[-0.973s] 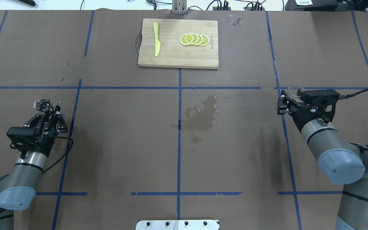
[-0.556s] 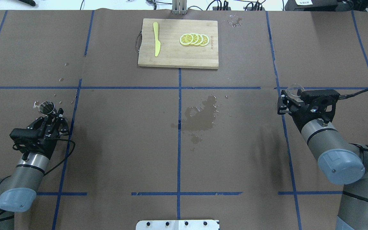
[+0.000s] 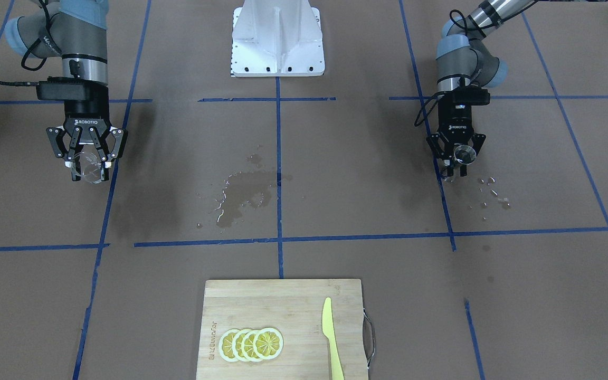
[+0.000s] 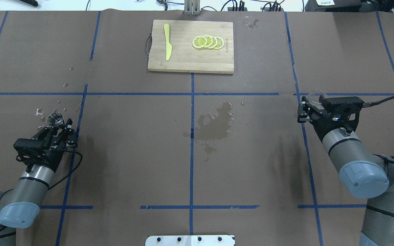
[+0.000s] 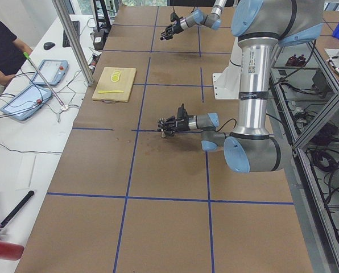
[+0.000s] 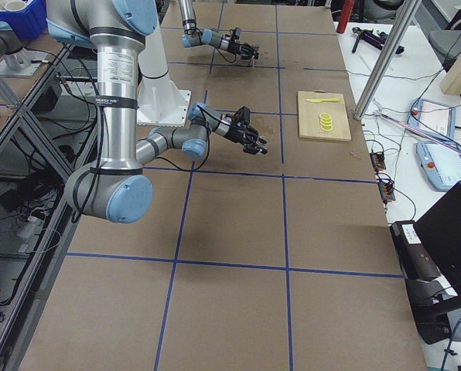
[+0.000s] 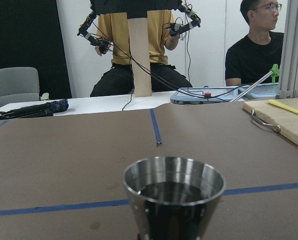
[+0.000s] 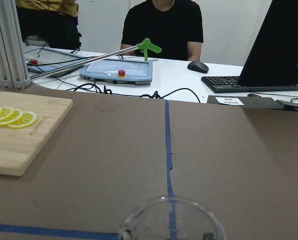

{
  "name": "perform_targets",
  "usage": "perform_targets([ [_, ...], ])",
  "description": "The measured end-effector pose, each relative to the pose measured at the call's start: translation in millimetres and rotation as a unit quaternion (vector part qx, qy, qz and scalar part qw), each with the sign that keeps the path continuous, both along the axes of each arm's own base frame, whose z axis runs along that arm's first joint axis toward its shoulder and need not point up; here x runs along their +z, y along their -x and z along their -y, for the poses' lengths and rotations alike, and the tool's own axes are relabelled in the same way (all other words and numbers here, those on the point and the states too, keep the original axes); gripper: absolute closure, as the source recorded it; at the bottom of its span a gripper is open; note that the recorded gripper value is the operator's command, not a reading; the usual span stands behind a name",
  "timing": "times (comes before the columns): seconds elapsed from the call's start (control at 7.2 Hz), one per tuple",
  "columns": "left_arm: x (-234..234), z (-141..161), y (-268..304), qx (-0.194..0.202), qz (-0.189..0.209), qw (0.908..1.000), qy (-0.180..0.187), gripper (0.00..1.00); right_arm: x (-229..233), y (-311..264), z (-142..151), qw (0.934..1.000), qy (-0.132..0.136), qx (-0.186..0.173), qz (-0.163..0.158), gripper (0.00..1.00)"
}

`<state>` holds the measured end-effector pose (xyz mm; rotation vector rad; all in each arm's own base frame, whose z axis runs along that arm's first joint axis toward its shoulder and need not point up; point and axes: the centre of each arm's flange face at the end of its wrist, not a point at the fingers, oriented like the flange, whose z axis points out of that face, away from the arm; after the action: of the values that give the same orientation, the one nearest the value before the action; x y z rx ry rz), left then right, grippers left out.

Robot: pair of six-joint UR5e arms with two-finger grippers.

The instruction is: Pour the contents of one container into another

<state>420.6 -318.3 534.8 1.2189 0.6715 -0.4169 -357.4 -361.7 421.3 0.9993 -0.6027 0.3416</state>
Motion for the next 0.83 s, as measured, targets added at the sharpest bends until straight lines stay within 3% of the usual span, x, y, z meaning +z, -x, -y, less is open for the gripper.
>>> perform_targets([
  [0.14,-1,0,0,0.002,-0.001,1.0,0.0,0.17,2,3,-2,1.0,-0.002,0.002,-0.004,1.0],
  [0.28,-1,0,0,0.004,-0.002,1.0,0.001,0.0,4,5,-4,1.0,-0.005,0.003,-0.008,1.0],
  [0.83,1,0,1,0.014,0.001,0.9999,0.005,0.0,11,14,-10,0.9998,-0.008,0.002,-0.016,1.0],
])
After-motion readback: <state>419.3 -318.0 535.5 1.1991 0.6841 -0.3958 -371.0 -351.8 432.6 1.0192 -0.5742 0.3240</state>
